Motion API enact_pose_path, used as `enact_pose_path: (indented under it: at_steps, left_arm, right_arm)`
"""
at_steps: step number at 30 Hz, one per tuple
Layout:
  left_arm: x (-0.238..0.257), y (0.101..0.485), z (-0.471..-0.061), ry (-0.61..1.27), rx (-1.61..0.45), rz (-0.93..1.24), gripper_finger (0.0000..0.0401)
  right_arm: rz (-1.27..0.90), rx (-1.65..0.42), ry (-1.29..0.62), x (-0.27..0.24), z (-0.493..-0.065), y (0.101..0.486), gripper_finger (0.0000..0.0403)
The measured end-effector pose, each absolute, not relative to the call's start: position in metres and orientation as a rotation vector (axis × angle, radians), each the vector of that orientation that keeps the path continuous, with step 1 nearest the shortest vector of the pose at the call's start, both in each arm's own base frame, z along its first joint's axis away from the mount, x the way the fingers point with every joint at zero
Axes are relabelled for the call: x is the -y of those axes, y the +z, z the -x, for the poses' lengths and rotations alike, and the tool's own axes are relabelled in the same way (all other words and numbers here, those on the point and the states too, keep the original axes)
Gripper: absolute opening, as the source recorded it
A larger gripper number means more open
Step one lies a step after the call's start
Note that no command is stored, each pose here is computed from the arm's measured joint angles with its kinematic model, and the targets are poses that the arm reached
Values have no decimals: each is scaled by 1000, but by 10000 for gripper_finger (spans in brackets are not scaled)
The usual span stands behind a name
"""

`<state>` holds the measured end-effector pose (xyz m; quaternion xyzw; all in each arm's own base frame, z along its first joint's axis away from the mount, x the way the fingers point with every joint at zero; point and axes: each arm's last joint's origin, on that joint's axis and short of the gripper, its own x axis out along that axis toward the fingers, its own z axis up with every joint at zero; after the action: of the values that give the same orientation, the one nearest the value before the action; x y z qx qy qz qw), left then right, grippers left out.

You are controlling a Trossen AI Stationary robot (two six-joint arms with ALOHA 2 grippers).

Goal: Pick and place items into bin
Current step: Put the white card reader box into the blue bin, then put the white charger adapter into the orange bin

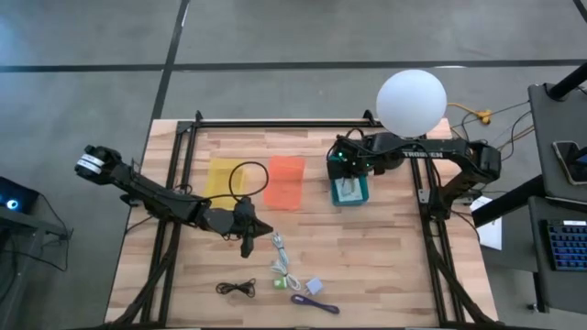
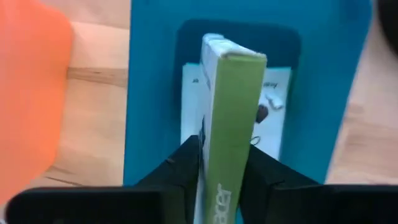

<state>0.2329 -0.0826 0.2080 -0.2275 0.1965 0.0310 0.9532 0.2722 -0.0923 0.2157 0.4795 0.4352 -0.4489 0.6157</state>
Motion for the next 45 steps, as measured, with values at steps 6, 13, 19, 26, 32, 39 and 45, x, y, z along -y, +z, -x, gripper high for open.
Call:
enact_pose_path:
  at_steps: [6, 13, 19, 26, 32, 39, 45]
  left_arm:
    - [82, 208, -233, 65, -398, 448, 2]
    - [83, 208, -233, 62, -395, 445, 2]
    - [83, 208, -233, 62, -395, 445, 2]
    - [83, 208, -233, 62, -395, 445, 2]
    - [83, 208, -233, 62, -394, 445, 2]
    - [83, 208, -233, 62, -396, 444, 2]
    - [83, 208, -233, 59, -397, 443, 2]
  right_arm:
    - [-1042, -1006, -1038, 94, -275, 232, 127]
    - [-993, -1121, -1140, 89, -263, 232, 140]
    - [-921, -1223, -1189, 78, -255, 232, 98]
    - [-868, -1141, -1076, 56, -273, 257, 65]
    - [-573, -1126, -623, -12, -297, 284, 74]
    - [-227, -1192, -155, -127, -301, 270, 118]
    - [71, -1316, 76, -202, -315, 224, 191]
